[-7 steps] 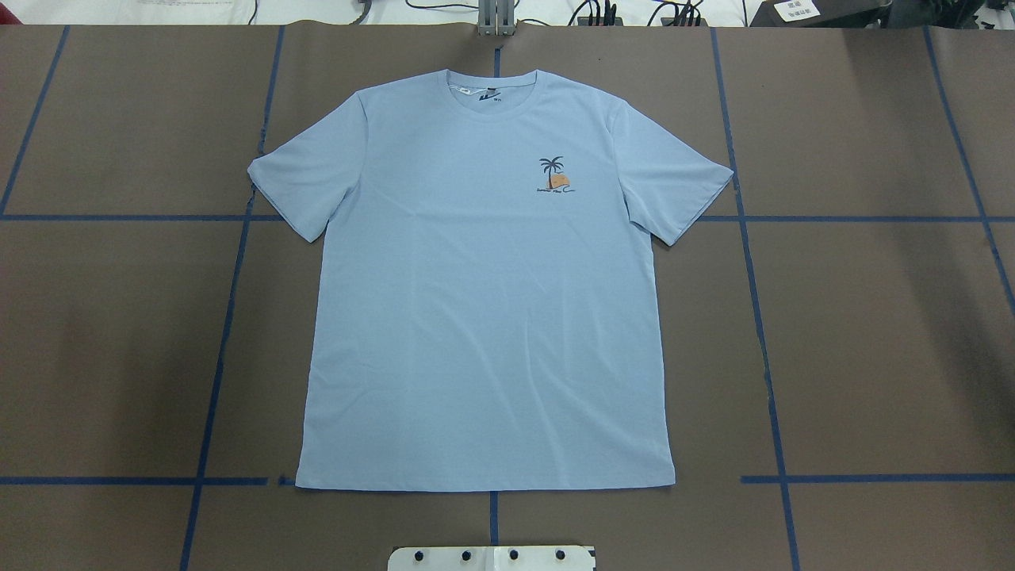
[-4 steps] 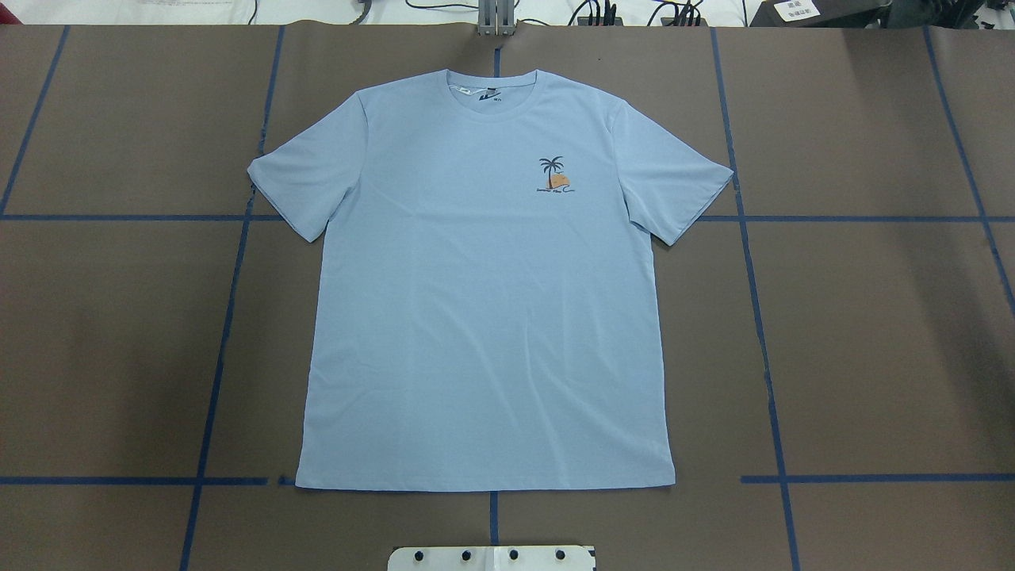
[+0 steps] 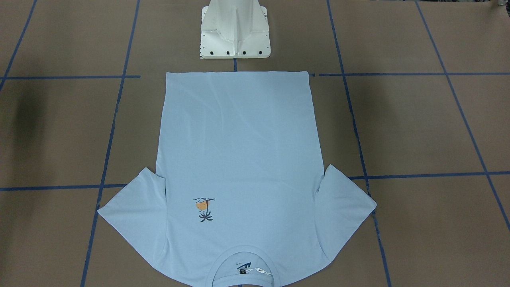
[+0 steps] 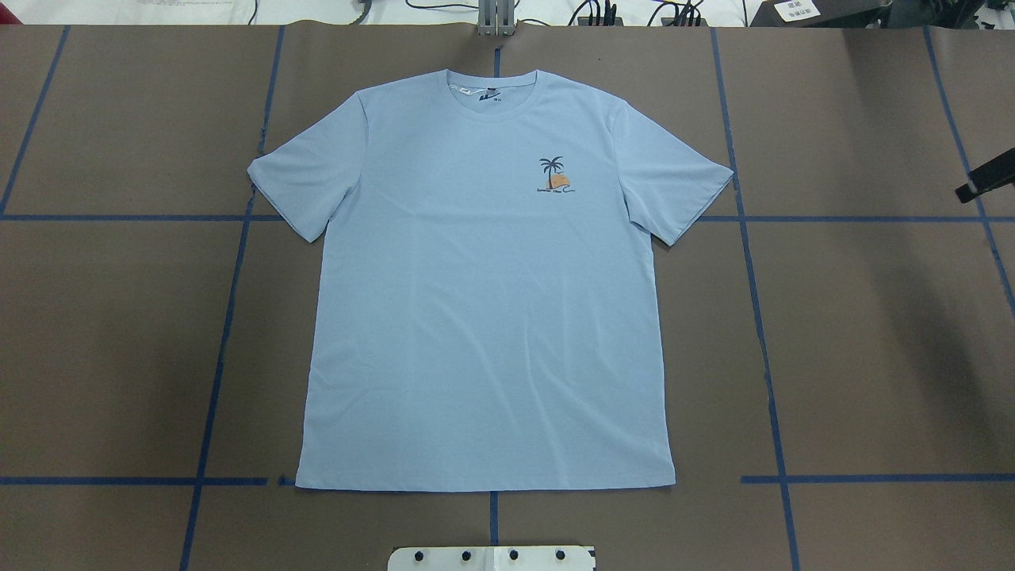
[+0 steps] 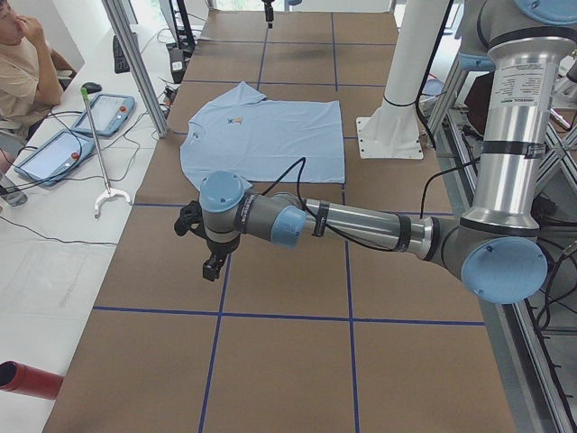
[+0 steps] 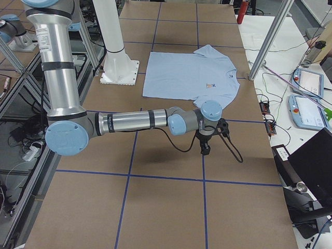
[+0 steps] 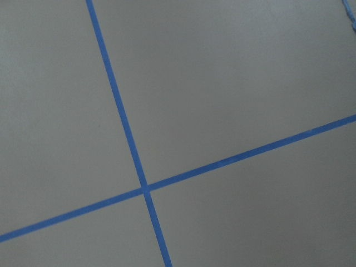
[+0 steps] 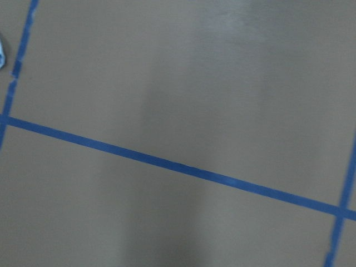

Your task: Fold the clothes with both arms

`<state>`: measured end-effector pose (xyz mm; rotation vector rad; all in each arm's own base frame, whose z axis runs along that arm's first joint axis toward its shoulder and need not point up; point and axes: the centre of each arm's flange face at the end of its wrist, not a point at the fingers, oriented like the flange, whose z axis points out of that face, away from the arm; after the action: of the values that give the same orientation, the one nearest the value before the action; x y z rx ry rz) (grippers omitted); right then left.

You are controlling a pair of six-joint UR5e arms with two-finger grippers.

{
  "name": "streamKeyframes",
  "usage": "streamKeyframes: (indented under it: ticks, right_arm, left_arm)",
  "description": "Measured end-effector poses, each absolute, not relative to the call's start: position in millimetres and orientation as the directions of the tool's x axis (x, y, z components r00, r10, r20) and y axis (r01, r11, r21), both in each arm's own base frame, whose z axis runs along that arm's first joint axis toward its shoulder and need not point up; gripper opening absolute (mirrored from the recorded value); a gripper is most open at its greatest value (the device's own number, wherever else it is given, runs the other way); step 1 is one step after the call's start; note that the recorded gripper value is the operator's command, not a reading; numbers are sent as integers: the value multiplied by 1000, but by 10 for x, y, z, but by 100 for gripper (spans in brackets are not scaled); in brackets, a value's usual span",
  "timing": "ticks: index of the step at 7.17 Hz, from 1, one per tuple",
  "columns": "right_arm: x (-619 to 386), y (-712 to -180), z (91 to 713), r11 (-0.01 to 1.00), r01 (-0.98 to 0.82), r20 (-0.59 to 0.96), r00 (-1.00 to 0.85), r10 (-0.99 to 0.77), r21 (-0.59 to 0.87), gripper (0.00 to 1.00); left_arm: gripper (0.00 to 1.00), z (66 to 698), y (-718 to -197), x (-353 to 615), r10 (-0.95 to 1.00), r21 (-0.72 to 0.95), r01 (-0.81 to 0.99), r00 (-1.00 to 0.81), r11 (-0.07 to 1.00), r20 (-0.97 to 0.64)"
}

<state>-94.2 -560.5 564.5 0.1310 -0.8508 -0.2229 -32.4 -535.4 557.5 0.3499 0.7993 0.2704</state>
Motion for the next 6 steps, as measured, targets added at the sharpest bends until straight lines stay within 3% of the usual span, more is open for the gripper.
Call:
streamKeyframes:
  ticks: [3, 5, 6]
  right_arm:
    - [-2453, -6000, 4590, 990, -17, 751, 653, -97, 143, 100]
    - [-3105, -6267, 4167, 980, -166, 726, 687, 34, 110, 87]
    - [-3257, -6378, 4131, 963, -243, 723, 685, 85, 117, 87]
  left_arm:
    - [100, 5540, -5372, -127, 401, 450, -108, 662, 887, -633]
    - [100, 5561, -5350, -69, 418, 465, -114, 656, 878, -629]
    - [100, 5559, -5350, -57, 421, 468, -115, 655, 876, -628]
